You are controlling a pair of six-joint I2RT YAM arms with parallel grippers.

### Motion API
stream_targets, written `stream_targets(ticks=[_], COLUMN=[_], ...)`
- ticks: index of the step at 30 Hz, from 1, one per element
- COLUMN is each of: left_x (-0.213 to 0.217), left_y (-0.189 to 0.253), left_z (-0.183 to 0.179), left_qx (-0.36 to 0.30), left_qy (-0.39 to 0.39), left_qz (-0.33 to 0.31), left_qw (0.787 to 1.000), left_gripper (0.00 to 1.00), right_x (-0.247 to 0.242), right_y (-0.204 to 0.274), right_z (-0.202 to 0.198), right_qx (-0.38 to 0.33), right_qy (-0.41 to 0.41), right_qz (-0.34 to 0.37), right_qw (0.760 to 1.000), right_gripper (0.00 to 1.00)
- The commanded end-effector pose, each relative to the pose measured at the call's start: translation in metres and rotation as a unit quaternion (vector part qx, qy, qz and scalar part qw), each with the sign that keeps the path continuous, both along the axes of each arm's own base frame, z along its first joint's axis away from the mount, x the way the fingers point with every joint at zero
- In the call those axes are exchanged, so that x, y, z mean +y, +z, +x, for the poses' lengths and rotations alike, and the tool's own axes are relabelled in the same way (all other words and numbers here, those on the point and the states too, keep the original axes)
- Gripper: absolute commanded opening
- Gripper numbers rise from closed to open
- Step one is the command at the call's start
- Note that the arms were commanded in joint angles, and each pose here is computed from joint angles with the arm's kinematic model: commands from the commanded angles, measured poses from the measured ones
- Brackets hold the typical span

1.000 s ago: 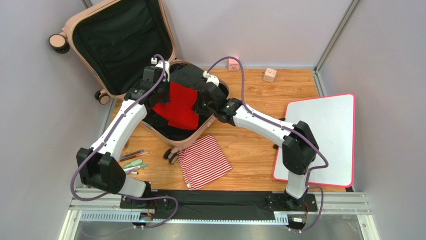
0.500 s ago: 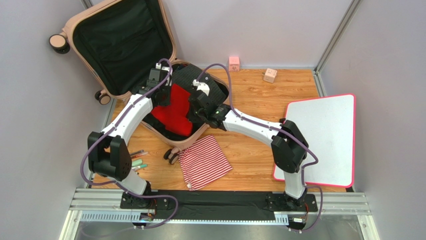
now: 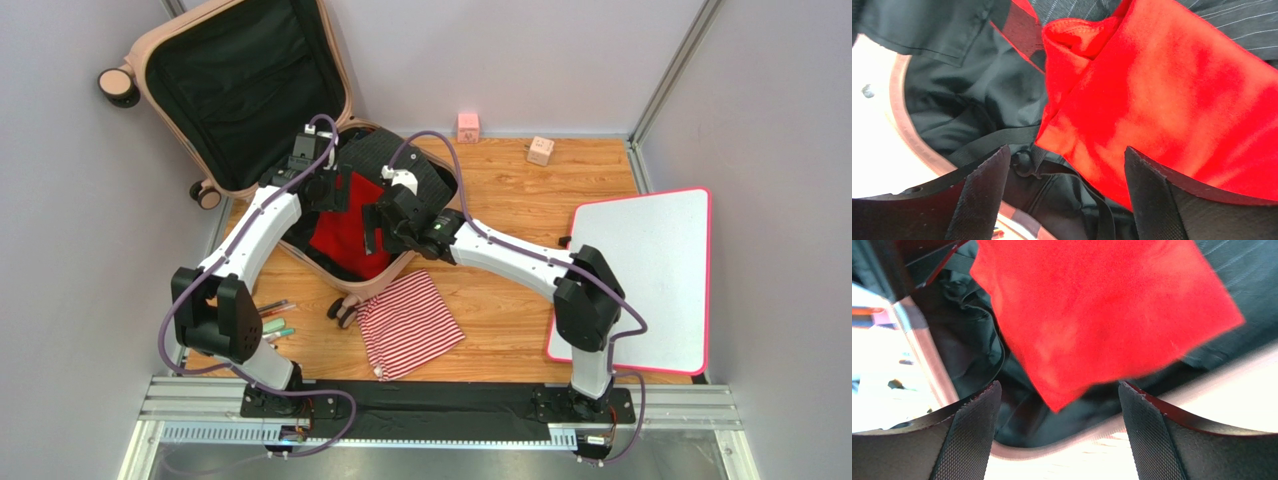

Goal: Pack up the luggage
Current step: Place the clothes in the luggage, then move the clothes to the corner of the board.

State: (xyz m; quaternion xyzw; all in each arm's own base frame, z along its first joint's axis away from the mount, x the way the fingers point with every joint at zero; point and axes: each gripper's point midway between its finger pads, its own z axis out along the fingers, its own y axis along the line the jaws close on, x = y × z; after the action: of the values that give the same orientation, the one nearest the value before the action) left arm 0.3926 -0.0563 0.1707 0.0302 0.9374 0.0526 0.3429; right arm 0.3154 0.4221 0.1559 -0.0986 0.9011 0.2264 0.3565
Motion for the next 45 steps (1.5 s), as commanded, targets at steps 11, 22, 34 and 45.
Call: stream_targets(ticks=[11,22,34,45], left_x=[-0.026,-0.003,-0.003,-0.005], left_y=[0.079,0.04,-0.004,-0.021], left_z=[-0.047,-0.109,-0.153,-0.163], left_qx=[-0.096,-0.115,-0.052,-0.032], left_qy=[-0.048,0.028,0.03,0.025], left_qz=[-0.115,-0.144,-0.158,-0.163], left_qw=[0.988,0.982,0.986,0.986], left_gripper=[0.91,0.9,0.89,0.87], right_x=[-0.078,-0.098,-0.097,-0.101], right_y=[0.08,-0.035,-0.103,-0.128], right_z=[-0.034,-0.086,-0.091,-0.086], right_qx=[-0.09,0.027,0.101,0.114], right_qy=[0.064,0.127,0.113,0.113], right_qz=[0.017,0.002,-0.042,-0.082], right_qw=[0.994,0.991,0.988,0.984], right_gripper=[0.87,0.85,0.79,0.51])
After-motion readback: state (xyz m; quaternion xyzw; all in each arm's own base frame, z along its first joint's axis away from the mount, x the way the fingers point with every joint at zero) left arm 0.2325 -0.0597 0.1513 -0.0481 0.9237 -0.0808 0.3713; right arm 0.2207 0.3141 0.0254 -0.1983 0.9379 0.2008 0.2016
